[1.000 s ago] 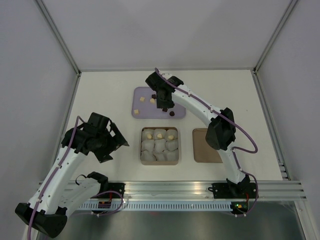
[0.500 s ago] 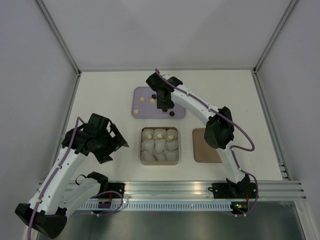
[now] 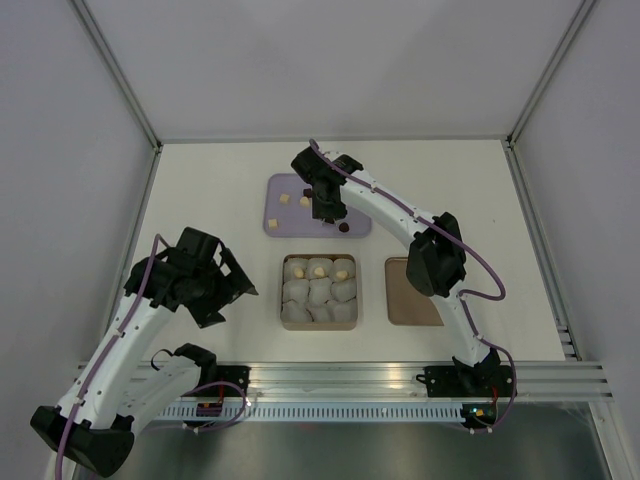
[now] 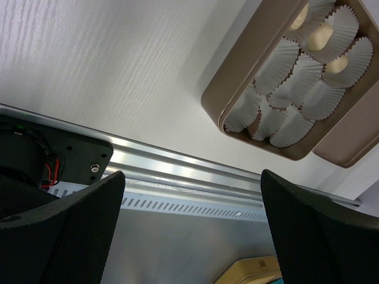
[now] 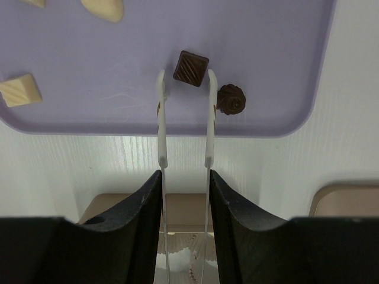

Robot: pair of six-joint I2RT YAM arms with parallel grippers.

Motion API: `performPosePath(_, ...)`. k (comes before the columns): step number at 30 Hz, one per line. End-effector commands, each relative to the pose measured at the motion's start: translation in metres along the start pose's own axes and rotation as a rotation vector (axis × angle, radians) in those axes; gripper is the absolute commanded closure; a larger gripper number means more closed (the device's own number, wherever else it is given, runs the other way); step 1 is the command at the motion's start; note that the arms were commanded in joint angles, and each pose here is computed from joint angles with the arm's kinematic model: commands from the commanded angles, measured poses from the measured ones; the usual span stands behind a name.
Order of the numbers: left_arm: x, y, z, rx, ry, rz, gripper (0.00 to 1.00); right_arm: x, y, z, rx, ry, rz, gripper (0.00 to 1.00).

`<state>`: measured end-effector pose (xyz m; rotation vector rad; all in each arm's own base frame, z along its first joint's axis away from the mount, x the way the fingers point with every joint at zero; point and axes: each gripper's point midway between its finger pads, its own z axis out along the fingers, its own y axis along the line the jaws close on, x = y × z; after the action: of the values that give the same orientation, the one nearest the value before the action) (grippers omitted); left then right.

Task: Pack the chocolate

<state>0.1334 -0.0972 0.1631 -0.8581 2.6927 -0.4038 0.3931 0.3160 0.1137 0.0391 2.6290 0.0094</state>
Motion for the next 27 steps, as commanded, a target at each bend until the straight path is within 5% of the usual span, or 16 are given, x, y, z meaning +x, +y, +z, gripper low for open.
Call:
performPosePath(1,0.0025,-0.0013,0.0015,0.011,0.011,0.009,0.0,-0.0145,0.0031,-0.0044,-0.008,-0.047,0.032,0.59)
performPosePath(27,0.0061,0.0009,0.0031,0.012,0.024,0.016,0.0,-0.0197,0.0028,0.0031,-0.015,-0.053,0.046,0.63)
